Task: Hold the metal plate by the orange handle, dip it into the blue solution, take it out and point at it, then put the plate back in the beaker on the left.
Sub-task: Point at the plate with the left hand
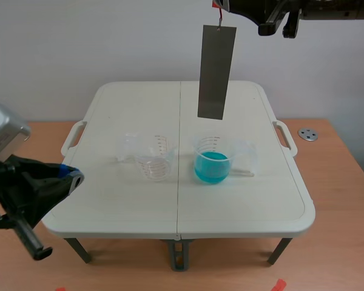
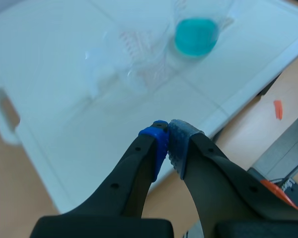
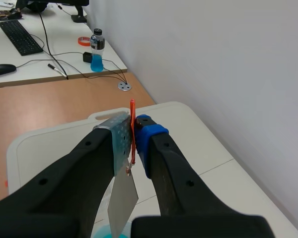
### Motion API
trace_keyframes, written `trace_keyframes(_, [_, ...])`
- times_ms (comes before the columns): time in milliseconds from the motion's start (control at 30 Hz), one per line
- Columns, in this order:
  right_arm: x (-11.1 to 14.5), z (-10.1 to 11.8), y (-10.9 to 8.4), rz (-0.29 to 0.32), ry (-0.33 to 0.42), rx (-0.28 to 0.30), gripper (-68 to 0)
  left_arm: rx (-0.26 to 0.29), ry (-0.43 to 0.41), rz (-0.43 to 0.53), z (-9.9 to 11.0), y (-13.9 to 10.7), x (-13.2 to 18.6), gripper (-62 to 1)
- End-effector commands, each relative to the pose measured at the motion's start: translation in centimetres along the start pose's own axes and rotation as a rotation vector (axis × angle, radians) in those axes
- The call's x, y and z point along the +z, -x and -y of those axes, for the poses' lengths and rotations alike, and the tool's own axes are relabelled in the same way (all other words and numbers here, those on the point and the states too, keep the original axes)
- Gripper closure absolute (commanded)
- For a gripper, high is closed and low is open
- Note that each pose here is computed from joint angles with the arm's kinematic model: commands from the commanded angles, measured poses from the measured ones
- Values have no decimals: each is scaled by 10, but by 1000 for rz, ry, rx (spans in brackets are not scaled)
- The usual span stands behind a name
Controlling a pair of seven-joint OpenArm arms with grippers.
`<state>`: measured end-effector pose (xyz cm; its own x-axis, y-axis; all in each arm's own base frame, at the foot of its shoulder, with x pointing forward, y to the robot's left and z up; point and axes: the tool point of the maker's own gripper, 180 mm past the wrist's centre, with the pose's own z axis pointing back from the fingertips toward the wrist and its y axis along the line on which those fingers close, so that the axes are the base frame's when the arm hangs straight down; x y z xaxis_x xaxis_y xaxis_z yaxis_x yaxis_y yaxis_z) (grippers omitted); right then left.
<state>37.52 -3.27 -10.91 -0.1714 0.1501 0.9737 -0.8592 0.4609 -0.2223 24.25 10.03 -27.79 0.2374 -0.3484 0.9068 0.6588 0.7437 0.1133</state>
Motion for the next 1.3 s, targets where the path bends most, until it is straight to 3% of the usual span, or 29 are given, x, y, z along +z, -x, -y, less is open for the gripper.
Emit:
trace_keyframes(0, [4,10,-13,33,16,15,-11,-11,27,18,2,-8,-9,-12])
trace_keyframes(233, [7,16,-5,16,33,-6,-11,-46,120,79,10,-29,-51,-12])
trace_keyframes(767, [7,17,-3,10,35,-9,-11,-13,202,149,19,-62,-146,-12])
trace_keyframes(1067, [7,17,-1,2,35,-9,-11,-26,188,201,17,-75,-168,-12])
trace_keyframes(1267, [7,17,-1,2,35,-9,-11,-29,133,216,10,-77,-178,-12])
